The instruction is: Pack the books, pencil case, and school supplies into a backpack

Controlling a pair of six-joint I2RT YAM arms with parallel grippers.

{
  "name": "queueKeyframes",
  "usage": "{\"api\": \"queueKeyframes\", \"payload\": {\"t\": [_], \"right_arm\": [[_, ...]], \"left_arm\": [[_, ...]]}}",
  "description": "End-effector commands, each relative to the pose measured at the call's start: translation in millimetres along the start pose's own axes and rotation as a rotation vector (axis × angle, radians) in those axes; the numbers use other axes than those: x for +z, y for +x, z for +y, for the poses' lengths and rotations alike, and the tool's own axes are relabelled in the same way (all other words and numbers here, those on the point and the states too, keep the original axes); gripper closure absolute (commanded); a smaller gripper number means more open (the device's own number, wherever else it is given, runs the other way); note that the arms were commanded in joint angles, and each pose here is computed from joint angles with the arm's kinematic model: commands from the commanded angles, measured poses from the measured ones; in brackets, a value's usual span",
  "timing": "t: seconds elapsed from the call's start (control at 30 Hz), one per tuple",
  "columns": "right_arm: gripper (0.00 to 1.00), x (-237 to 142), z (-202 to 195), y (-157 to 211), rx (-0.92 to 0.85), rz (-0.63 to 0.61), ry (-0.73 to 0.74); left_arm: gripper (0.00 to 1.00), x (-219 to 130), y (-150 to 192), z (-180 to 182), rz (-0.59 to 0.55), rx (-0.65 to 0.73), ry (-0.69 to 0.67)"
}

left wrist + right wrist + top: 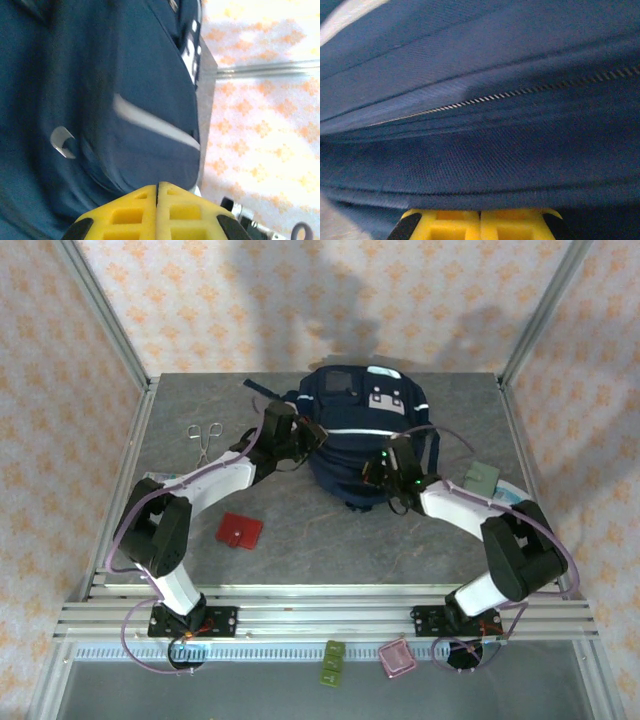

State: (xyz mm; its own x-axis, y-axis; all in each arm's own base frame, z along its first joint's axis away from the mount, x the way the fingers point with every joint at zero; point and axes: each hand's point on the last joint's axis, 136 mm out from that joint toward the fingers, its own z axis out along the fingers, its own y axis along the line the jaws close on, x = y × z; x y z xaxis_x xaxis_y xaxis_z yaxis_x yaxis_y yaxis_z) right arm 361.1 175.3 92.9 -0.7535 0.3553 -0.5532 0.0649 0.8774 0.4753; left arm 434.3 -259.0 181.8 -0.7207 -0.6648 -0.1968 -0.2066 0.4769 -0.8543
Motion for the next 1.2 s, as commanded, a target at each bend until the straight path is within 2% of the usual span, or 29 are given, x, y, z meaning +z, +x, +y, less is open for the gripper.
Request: {"api": "queueKeyframes", "payload": {"t": [0.0, 0.07, 0.2, 0.23, 0.27, 0.43, 0.53, 0.63, 0.87, 0.97, 1.03, 1.1, 1.17], "right_arm": [[1.00, -16.8, -58.8, -4.9, 0.027, -0.038, 0.204], [1.00, -21.0, -57.0, -10.1, 0.025, -0.050, 0.196], [1.00, -19.8, -33.0, -7.7, 0.017, -0.021, 0.076], [1.00, -19.4, -27.1, -6.4, 0.008, -0.011, 0.055], [1.00, -19.2, -20.9, -5.2, -0.003, -0.002, 0.034], [1.00, -20.4, 11.2, 0.7, -0.063, 0.013, -0.053], [1.00, -18.9, 19.2, 3.1, -0.075, 0.016, -0.072], [1.00, -14.7, 19.8, 5.9, -0.073, 0.024, -0.072], [1.00, -12.3, 29.7, 7.5, -0.076, 0.033, -0.111], [1.00, -12.3, 31.6, 8.7, -0.083, 0.038, -0.116], [1.00, -11.2, 25.8, 9.5, -0.085, 0.037, -0.088], [1.00, -10.2, 18.6, 10.7, -0.095, 0.042, -0.052], [1.00, -9.1, 8.3, 11.2, -0.091, 0.046, -0.008]], "left_arm": [[1.00, -11.2, -14.7, 1.6, -0.058, 0.032, 0.005], [1.00, -9.0, -12.9, 6.7, -0.050, 0.035, -0.009], [1.00, -3.6, 0.7, 5.8, -0.019, 0.051, -0.003], [0.91, -1.7, 7.0, 6.1, -0.009, 0.068, -0.013], [0.77, -0.5, 12.7, 5.3, -0.001, 0.081, -0.022], [0.47, 9.6, 51.3, 13.4, 0.062, 0.111, -0.047], [0.36, 16.1, 66.8, 18.1, 0.073, 0.104, -0.054], [0.31, 26.7, 74.9, 21.6, 0.072, 0.119, -0.078], [0.30, 50.3, 75.1, 34.9, 0.050, 0.138, -0.198], [0.35, 53.9, 67.8, 44.3, 0.012, 0.139, -0.256], [0.46, 54.2, 56.5, 54.7, -0.032, 0.132, -0.299], [0.72, 53.6, 46.0, 59.1, -0.054, 0.117, -0.304], [0.90, 52.9, 36.2, 64.5, -0.070, 0.106, -0.306]]}}
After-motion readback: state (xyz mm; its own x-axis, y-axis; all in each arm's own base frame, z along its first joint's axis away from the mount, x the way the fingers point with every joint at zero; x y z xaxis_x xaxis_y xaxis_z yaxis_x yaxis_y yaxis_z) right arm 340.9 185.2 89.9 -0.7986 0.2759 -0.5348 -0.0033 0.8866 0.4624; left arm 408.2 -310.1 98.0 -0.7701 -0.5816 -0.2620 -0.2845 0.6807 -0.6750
